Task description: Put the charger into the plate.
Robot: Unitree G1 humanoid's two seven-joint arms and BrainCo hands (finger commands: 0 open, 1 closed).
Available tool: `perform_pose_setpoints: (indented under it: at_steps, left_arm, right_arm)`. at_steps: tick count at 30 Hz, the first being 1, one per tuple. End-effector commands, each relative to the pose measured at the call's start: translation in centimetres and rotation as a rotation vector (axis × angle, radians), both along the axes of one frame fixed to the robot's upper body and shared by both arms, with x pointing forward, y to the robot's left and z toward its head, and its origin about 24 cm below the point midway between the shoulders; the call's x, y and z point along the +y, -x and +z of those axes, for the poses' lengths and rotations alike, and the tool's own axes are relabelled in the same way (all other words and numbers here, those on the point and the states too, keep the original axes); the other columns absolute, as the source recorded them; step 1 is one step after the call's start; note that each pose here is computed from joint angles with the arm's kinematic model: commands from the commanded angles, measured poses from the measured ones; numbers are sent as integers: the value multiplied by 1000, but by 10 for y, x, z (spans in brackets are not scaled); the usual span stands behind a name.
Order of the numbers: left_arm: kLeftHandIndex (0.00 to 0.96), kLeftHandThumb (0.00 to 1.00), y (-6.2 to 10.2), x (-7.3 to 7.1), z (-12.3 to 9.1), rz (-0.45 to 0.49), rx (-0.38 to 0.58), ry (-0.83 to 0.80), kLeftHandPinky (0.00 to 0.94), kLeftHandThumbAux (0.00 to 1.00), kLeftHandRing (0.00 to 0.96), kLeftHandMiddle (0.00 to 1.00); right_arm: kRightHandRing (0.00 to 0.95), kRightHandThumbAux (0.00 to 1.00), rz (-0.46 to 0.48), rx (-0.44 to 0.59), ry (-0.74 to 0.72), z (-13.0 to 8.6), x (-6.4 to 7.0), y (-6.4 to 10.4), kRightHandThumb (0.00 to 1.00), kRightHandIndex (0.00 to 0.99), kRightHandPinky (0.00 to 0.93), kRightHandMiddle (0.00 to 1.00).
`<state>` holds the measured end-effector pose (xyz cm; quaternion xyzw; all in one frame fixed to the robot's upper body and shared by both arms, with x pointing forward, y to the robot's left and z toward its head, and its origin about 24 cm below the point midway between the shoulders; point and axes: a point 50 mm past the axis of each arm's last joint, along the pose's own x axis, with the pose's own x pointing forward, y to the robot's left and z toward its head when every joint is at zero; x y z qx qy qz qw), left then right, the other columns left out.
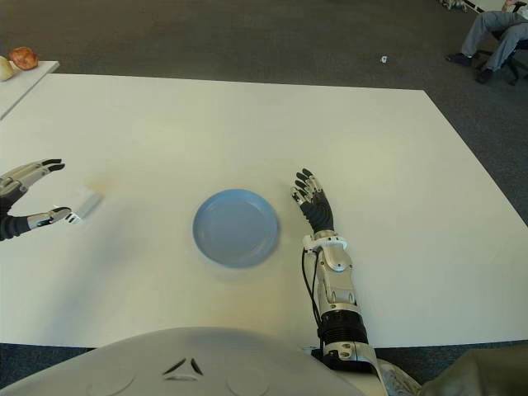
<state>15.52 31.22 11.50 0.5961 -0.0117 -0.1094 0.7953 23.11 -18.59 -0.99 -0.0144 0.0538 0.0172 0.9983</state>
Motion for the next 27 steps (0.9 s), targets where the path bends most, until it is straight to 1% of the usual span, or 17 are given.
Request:
perform_pose_setpoints:
  at_steps: [1, 4, 5, 8, 12, 15, 18, 20, 22, 24, 27]
  left_arm:
    - [0, 236, 1, -8, -7, -8, 41, 16, 34, 272, 0, 0]
    - [0, 224, -1, -8, -8, -1, 31, 4, 54, 283, 2, 0]
    - [0, 220, -2, -8, -9, 2, 26, -2, 73, 298, 12, 5]
    - [0, 226, -7, -4, -19, 22, 13, -21, 109, 333, 34, 20]
    - [0, 244, -12, 0, -30, 48, 14, -46, 125, 378, 53, 36]
    - [0, 245, -13, 0, -34, 65, 25, -52, 119, 447, 63, 44]
    - [0, 242, -27, 4, -60, 112, 72, -48, 101, 484, 59, 41]
    - [0, 235, -32, 5, -71, 133, 88, -53, 86, 514, 54, 36]
    - [0, 227, -37, 7, -80, 155, 99, -59, 82, 532, 50, 33]
    - [0, 181, -42, 10, -87, 173, 106, -62, 74, 562, 42, 25]
    - [0, 140, -43, 13, -93, 184, 112, -60, 65, 580, 34, 18]
  right_arm:
    - [107, 612, -5, 26, 2, -3, -1, 2, 0, 15, 42, 138]
    - [110, 610, -6, 26, 1, -2, -1, 2, 0, 16, 44, 140]
    - [111, 609, -5, 26, 0, -2, -1, 2, 0, 16, 43, 142]
    - [112, 609, -4, 24, -3, -2, 0, 2, 0, 17, 40, 145]
    - [113, 609, -4, 21, -9, -1, -1, 2, 0, 16, 38, 147]
    - [115, 609, -3, 16, -12, 0, -1, 1, 0, 16, 44, 152]
    - [116, 609, 0, 11, -12, 0, -2, 2, 0, 16, 47, 154]
    - [117, 610, 1, 10, -13, 0, -2, 2, 0, 16, 45, 155]
    - [117, 610, 2, 7, -15, 0, -2, 2, 0, 16, 41, 155]
    - [116, 614, 3, 2, -17, 1, -2, 2, 0, 17, 40, 155]
    - [115, 618, 3, -2, -19, 2, -3, 3, 0, 17, 40, 154]
